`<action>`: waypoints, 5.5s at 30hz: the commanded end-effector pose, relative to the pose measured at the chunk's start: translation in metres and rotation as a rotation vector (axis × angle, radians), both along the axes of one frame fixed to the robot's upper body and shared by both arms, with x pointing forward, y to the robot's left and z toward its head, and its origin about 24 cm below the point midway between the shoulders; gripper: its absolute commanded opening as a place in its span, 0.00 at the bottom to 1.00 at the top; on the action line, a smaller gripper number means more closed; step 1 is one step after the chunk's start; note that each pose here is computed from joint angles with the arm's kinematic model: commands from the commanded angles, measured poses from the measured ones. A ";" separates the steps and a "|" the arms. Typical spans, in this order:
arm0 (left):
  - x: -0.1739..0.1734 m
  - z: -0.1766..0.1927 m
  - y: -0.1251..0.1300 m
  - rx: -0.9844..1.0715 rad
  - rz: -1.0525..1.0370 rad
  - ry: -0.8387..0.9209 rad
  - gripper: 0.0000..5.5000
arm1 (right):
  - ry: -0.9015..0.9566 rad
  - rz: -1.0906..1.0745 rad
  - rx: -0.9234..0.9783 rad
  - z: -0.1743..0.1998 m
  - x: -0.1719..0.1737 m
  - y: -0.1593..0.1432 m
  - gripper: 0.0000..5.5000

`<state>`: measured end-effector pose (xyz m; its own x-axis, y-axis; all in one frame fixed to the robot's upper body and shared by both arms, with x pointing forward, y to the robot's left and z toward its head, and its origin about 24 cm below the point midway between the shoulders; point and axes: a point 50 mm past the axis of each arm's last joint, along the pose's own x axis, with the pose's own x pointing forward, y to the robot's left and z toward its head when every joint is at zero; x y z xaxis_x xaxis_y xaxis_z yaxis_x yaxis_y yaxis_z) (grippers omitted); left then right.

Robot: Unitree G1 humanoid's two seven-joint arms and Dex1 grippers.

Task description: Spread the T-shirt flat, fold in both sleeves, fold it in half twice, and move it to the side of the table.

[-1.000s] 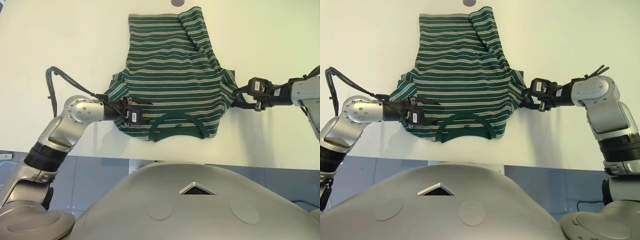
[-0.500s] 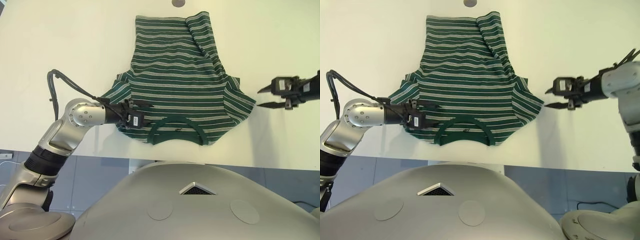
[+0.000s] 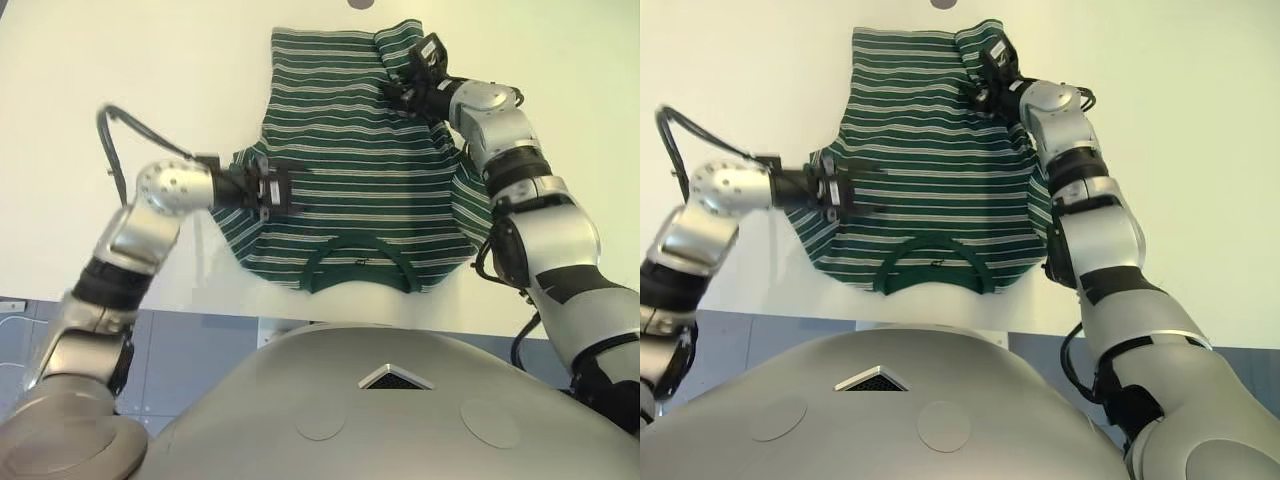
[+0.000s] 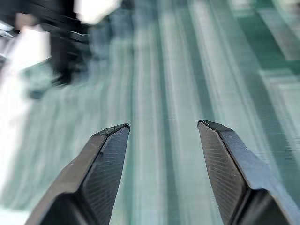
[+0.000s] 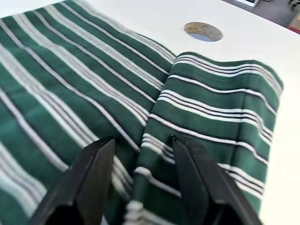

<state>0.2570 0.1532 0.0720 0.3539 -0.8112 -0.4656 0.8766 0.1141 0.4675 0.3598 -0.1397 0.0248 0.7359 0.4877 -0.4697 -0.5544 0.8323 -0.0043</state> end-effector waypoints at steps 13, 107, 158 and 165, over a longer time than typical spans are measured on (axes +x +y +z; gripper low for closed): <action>0.096 -0.055 -0.012 0.055 0.506 0.210 0.49 | 0.004 -0.295 0.053 0.003 0.009 -0.036 0.40; -0.123 0.014 0.021 -0.266 0.610 0.253 0.33 | 0.141 -0.532 0.350 0.005 -0.229 -0.107 0.06; -0.134 -0.026 0.070 0.315 -0.095 0.129 0.31 | -0.116 0.997 -0.458 0.022 -0.223 -0.089 0.44; -0.124 -0.030 0.069 0.258 -0.058 0.153 0.08 | -0.033 0.945 -0.360 0.024 -0.216 -0.089 0.19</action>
<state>0.1328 0.2207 0.0487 0.2462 -0.6889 -0.6817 0.9174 -0.0614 0.3933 0.1444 -0.2254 0.0496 0.1806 0.7179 -0.6723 -0.9636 -0.0079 -0.2672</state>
